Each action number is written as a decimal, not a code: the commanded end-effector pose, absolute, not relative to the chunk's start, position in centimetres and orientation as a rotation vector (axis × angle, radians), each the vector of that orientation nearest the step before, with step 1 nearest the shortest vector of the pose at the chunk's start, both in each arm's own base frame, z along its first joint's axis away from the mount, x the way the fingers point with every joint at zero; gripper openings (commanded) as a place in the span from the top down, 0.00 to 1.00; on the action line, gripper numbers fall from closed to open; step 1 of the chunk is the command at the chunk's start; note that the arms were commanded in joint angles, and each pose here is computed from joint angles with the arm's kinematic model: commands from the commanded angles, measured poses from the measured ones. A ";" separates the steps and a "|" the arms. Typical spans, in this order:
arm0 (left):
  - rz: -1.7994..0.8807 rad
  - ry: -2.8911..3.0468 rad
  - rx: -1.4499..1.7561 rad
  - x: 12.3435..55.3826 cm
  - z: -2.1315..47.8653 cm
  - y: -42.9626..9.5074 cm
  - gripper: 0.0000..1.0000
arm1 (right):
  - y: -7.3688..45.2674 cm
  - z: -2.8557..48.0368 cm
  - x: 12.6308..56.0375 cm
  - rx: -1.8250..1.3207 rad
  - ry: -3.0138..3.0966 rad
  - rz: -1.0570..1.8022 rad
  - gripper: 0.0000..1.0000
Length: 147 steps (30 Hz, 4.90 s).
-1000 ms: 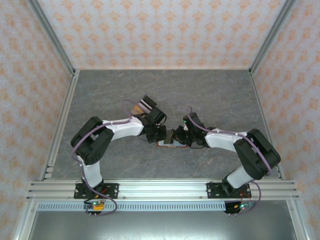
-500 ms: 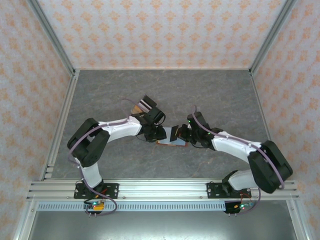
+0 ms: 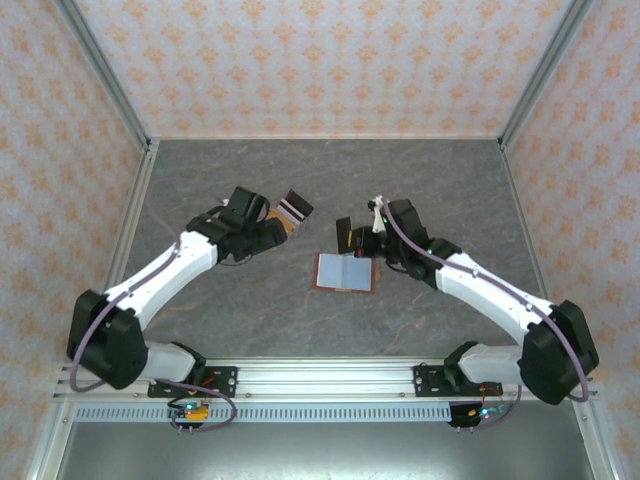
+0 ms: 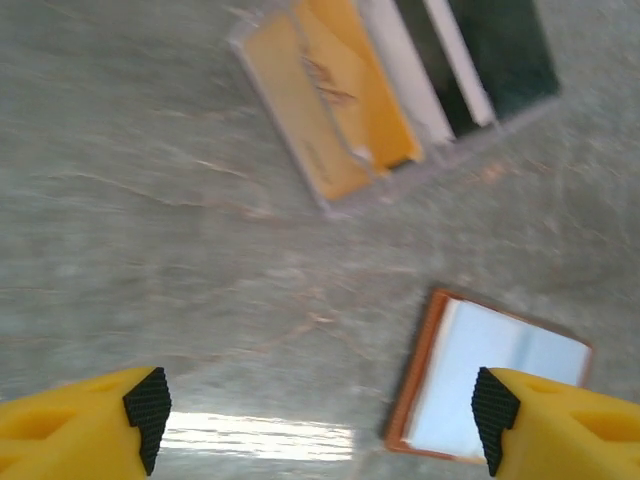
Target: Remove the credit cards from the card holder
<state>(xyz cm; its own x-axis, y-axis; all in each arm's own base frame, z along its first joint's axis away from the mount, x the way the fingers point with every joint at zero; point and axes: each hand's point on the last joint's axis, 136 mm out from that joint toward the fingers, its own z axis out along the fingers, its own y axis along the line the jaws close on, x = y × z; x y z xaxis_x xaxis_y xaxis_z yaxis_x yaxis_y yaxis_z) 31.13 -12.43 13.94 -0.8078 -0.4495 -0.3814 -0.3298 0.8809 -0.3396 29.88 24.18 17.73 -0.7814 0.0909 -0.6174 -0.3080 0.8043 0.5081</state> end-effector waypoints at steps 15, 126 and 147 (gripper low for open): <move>-0.002 2.538 -0.424 26.8 15.4 -5.0 0.00 | 33.1 19.6 41.5 -0.664 2.265 0.605 0.98; -0.586 2.972 -0.208 28.5 1.9 -28.1 0.74 | 21.6 2.3 26.6 0.364 2.851 0.371 0.73; -0.684 2.921 -0.169 28.9 4.8 -29.6 0.76 | 20.7 5.3 27.5 0.327 2.763 0.371 0.79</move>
